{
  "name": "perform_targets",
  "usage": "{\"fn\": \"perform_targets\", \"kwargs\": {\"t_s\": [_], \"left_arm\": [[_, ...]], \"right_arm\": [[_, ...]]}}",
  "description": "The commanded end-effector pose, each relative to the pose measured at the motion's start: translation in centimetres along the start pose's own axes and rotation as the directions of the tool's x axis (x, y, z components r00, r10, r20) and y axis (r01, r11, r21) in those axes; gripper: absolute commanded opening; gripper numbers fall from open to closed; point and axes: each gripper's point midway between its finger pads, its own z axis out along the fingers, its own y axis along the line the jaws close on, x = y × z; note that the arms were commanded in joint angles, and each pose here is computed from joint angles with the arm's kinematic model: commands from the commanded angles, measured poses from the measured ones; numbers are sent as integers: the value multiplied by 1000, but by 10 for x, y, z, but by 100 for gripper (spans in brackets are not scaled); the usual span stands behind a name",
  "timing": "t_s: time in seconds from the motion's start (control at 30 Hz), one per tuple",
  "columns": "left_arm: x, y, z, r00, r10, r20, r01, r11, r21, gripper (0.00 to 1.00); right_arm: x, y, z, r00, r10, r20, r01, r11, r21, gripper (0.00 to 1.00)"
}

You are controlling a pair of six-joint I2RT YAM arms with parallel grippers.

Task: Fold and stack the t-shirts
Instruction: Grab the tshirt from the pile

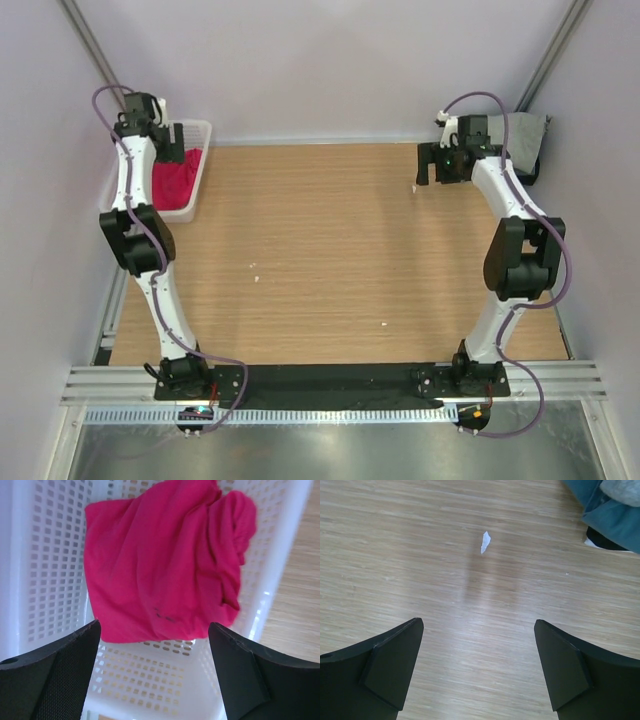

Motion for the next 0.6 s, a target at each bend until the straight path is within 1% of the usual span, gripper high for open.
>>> {"fn": "perform_targets", "kwargs": {"t_s": [0.0,0.03,0.07,0.1,0.2,0.33,0.37,0.43,0.47,0.5,0.53,0.57], "left_arm": [[11,11,29,998,-53,-26,54,997,47,89],[17,12,36,997,-63,-42,65,997,48,89],[22,4,43,996,-71,-57,77,991,106,89],[33,4,55,994,-68,-86,79,989,125,88],[52,-4,73,989,-49,-136,70,985,155,83],[68,-14,82,984,-24,-177,56,982,182,79],[70,-16,84,983,-18,-182,52,981,187,70],[75,-20,85,981,-16,-191,55,977,205,63],[77,-21,87,980,-14,-196,56,976,210,53],[79,-23,86,979,-9,-201,55,974,222,48],[79,-23,86,979,-6,-202,52,973,223,36],[80,-23,85,978,-4,-206,51,974,222,20]], "right_arm": [[-11,28,-10,995,-92,31,93,995,-33,100],[-7,34,-9,995,-101,20,102,994,-47,100],[-7,37,-10,994,-109,21,110,992,-55,100],[-6,41,-9,993,-116,14,117,991,-65,100],[-9,43,-8,994,-112,18,113,991,-67,100],[-5,41,-8,994,-111,11,112,992,-56,100],[-3,41,-7,994,-105,9,106,993,-59,100],[2,43,-6,995,-100,5,100,993,-67,100],[2,44,-7,996,-94,7,94,993,-72,100],[4,44,-5,996,-92,4,92,993,-73,100],[5,45,-4,996,-91,0,91,993,-78,100],[5,45,-4,996,-87,-2,86,993,-80,100]]}}
